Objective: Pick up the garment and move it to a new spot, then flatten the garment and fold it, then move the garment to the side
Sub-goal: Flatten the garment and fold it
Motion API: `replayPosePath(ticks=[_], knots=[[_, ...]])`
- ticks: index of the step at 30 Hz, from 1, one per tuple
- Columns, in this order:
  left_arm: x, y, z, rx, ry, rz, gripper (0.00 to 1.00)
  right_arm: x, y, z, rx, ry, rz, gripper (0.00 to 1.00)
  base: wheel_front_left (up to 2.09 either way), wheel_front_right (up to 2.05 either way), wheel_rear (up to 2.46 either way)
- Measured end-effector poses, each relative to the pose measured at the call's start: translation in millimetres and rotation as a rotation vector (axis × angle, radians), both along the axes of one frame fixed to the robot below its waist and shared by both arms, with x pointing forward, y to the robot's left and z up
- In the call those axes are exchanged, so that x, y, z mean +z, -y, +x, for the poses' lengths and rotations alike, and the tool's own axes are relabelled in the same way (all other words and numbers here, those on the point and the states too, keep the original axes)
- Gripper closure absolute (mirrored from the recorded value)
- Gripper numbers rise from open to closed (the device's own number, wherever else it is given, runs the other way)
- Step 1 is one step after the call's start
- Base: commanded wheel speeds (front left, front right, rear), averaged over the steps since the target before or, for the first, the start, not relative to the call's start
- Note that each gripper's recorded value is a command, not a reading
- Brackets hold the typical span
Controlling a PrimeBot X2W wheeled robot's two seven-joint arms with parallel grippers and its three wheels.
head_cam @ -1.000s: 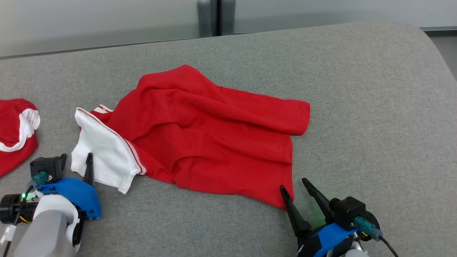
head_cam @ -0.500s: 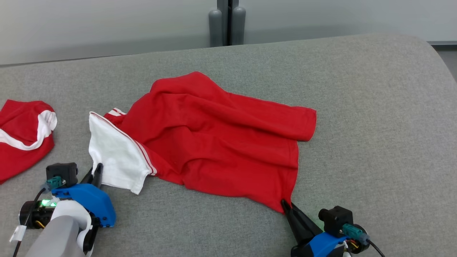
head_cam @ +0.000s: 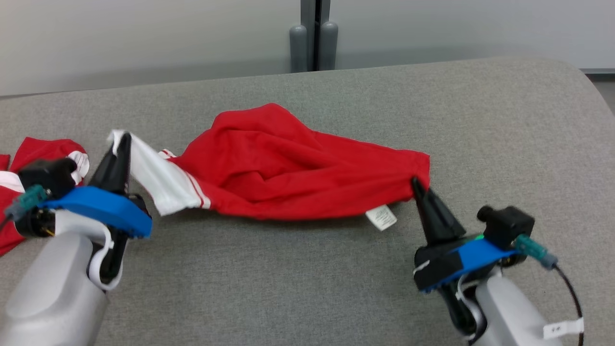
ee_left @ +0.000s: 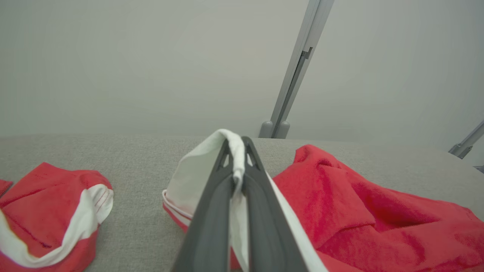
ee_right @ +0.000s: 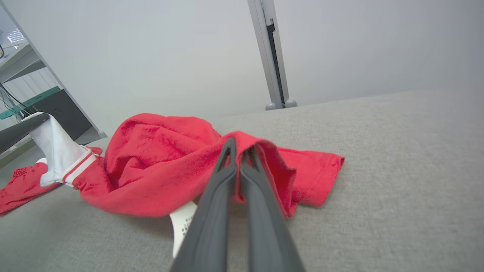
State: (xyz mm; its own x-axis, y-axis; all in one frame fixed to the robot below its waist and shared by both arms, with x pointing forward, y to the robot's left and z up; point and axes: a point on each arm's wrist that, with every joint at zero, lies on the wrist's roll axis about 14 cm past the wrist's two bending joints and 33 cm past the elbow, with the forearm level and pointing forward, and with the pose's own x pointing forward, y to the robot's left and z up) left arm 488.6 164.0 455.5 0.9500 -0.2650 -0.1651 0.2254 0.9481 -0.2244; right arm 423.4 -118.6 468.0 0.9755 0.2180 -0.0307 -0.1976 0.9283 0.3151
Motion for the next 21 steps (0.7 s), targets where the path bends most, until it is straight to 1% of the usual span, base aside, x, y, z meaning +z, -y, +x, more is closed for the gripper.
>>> replayPosePath(ticks=[1,2,4,7,9,15,16,18,21], knots=[[11.9,1.5,7.1,-0.004,0.031,-0.011,1.00,10.2,4.0,8.8,-0.006,0.031,-0.005,1.00,0.00,0.00,0.00],[35.5,6.1,22.4,-0.016,0.079,-0.037,1.00,33.6,10.9,28.6,-0.014,0.098,-0.012,1.00,0.00,0.00,0.00],[60.3,12.7,40.2,-0.035,0.129,-0.049,1.00,58.4,14.2,49.4,-0.012,0.166,-0.024,1.00,0.00,0.00,0.00],[101.0,22.5,72.2,-0.047,0.200,-0.103,1.00,92.1,20.5,82.9,-0.014,0.242,-0.032,1.00,0.00,0.00,0.00],[122.9,26.8,94.7,-0.048,0.237,-0.115,1.00,116.1,25.3,107.1,-0.018,0.286,-0.029,1.00,0.00,0.00,0.00],[188.5,37.9,154.2,-0.034,0.348,-0.148,1.00,172.2,45.8,173.6,-0.059,0.339,0.028,1.00,0.00,0.00,0.00],[200.8,40.4,162.5,-0.036,0.375,-0.137,1.00,179.8,49.2,183.1,-0.067,0.342,0.032,1.00,0.00,0.00,0.00],[226.8,44.2,176.0,-0.039,0.420,-0.131,1.00,196.2,55.6,199.5,-0.082,0.356,0.041,1.00,0.00,0.00,0.00],[272.9,50.5,185.8,-0.047,0.515,-0.117,1.00,226.2,67.4,217.1,-0.111,0.397,0.036,1.00,0.00,0.00,0.00]])
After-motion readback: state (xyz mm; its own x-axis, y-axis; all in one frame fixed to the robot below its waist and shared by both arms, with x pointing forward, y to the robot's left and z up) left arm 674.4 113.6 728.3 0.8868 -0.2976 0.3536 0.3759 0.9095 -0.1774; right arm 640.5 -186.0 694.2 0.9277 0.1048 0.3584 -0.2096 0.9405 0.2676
